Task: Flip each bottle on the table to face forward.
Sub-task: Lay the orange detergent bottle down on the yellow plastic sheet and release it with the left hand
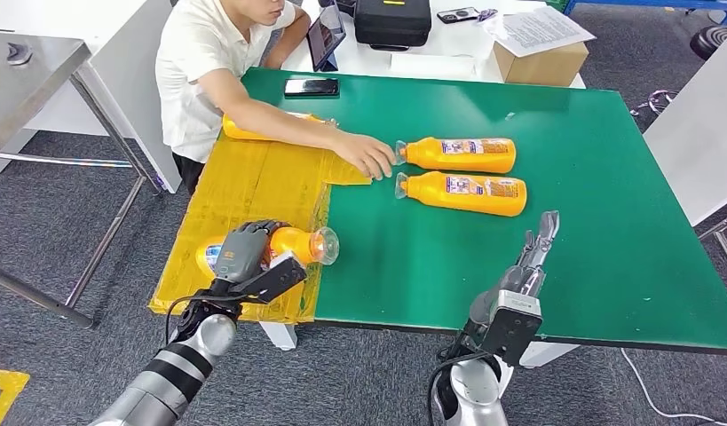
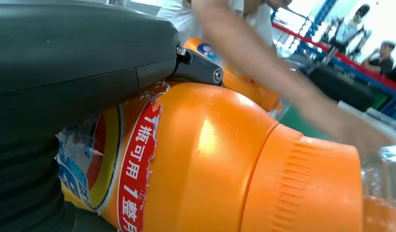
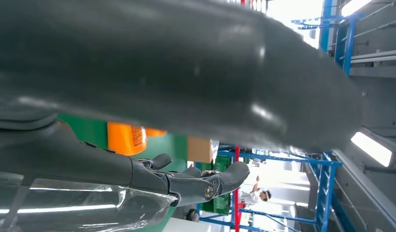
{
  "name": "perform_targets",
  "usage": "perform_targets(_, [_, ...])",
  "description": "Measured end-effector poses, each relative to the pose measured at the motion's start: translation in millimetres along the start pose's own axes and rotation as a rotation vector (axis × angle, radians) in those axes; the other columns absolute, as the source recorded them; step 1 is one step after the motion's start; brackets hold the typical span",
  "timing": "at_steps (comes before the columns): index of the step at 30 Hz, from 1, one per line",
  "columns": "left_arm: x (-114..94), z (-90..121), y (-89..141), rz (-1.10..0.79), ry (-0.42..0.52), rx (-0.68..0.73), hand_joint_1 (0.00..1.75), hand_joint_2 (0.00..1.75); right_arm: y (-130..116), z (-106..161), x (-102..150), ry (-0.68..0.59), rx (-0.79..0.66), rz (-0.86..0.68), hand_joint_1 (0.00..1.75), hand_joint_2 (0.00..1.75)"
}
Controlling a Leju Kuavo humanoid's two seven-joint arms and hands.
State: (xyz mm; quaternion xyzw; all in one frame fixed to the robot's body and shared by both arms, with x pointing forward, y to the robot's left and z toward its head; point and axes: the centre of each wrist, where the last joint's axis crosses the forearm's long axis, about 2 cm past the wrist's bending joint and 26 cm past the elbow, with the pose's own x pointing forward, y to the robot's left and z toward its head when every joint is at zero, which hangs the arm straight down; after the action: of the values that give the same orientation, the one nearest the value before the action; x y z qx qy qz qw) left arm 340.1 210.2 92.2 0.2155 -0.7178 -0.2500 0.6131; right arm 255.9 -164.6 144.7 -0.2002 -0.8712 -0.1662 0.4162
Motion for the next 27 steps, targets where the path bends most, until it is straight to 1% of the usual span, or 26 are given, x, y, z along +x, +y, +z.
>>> perform_targets(7, [-6.5,-8.7,1.6,-0.079,0.01,-0.062,1.75,1.75,-0.6,-0.3,-0.5,0.006,-0.006,-0.003,0.0,0.0])
perform_targets(11, [-7.6,-14.7,1.5,-0.162,-0.006,-0.164,1.74,1.75,0.8,-0.7,-0.1,0.017,-0.01,-0.025,0.0,0.0])
perform_targets(12, [-7.9,-16.6,1.4,-0.177,-0.016,-0.197,1.49,1.75,1.9,-1.1,0.4,0.018,-0.009,-0.034,0.0,0.0])
perform_targets(13, [-8.1,-18.6,1.3,-0.185,-0.029,-0.228,1.13,1.75,3.0,-1.6,0.9,0.018,-0.006,-0.042,0.0,0.0])
perform_targets(15, [-8.7,-23.1,2.0,-0.191,-0.055,-0.286,0.26,1.75,5.7,-2.1,2.0,0.017,0.002,-0.058,0.0,0.0])
perform_targets(16, [-9.3,-24.9,2.4,-0.189,-0.063,-0.308,0.07,1.75,6.8,-2.1,2.4,0.017,0.006,-0.063,0.0,0.0])
perform_targets(17, [-10.3,-26.3,2.9,-0.183,-0.066,-0.331,0.0,1.75,7.6,-1.8,2.6,0.016,0.011,-0.068,0.0,0.0])
perform_targets(19, [-11.9,-29.1,3.0,-0.142,-0.049,-0.388,0.0,1.75,8.3,-0.9,2.5,0.016,0.021,-0.07,0.0,0.0])
perform_targets(23, [-11.4,-37.4,4.6,0.012,0.034,-0.525,0.0,1.75,9.4,1.3,1.3,0.021,0.036,-0.073,0.0,0.0])
perform_targets(27, [-12.3,-47.2,12.5,0.093,0.093,-0.589,0.0,1.75,12.6,3.7,-0.1,0.029,0.054,-0.078,0.0,0.0])
